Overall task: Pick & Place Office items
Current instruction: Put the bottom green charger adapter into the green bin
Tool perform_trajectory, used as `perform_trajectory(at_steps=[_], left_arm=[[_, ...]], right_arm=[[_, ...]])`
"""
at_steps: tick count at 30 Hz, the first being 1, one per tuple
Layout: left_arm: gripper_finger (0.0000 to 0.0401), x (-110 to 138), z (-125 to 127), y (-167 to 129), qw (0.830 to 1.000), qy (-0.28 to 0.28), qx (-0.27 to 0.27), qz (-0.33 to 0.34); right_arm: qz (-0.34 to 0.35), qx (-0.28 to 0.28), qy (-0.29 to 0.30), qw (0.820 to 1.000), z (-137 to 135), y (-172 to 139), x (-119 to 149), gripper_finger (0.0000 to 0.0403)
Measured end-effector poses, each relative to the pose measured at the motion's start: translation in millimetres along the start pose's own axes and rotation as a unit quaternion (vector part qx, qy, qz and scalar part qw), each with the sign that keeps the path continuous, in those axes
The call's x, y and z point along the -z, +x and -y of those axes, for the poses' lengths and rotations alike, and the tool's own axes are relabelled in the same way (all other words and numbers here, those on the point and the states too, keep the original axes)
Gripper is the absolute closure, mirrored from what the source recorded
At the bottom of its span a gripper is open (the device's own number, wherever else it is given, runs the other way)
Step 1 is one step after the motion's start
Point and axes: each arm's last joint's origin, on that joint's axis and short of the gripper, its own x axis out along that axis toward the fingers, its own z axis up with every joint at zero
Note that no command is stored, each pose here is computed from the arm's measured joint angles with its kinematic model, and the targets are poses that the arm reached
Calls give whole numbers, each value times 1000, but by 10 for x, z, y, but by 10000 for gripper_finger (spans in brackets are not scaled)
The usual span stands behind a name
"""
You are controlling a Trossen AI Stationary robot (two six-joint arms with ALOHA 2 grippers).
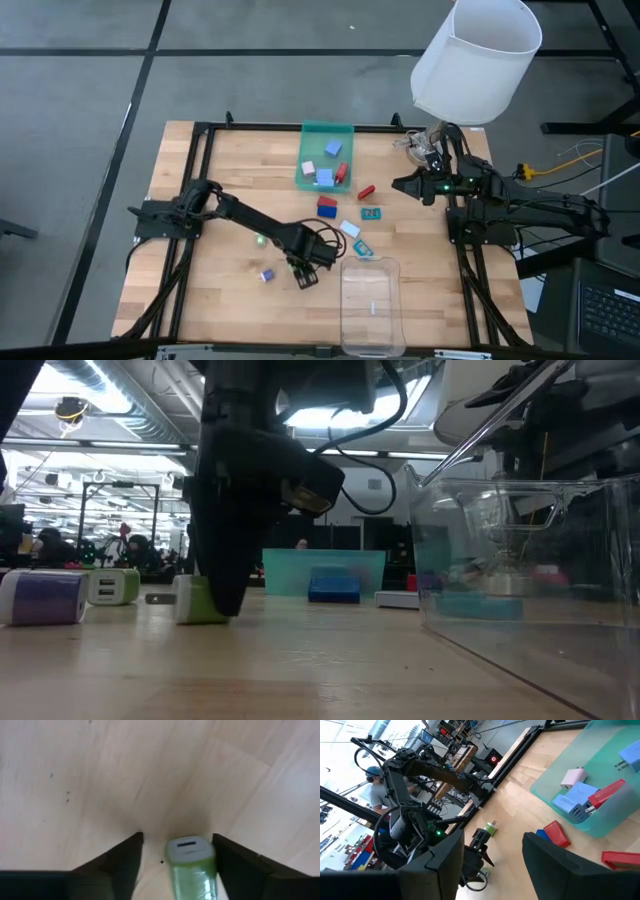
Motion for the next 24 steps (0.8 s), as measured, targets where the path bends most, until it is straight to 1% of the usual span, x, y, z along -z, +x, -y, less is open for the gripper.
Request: perform_trajectory(at_steps=[4,6,7,13,16,17,19,22,24], left_arm=[[247,29,10,9,1000,-1,9,-15],[271,48,32,12,1000,1,17,-22],[276,55,41,13,999,2,22,-26],[276,48,45,11,999,-3,26,-29],[276,-39,40,-75,999,-4,41,-16],[276,-91,34,-144,999,-5,48,1],[276,-207,-30,-376,997,-11,54,46],[276,-442,-235,-777,990,-31,46,132],[276,-564,-406,-1075,981,-39,36,186]], right_arm=[[0,0,-2,1000,0,0,0,202],[0,0,-3,1000,0,0,0,202],[0,0,-3,1000,0,0,0,202],[0,0,-7,1000,0,0,0,202],[0,0,-13,1000,0,0,0,202],[0,0,-14,1000,0,0,0,202],[0,0,-15,1000,0,0,0,202],[5,4,-15,1000,2,0,-3,202],[6,5,-15,1000,3,0,-4,202]])
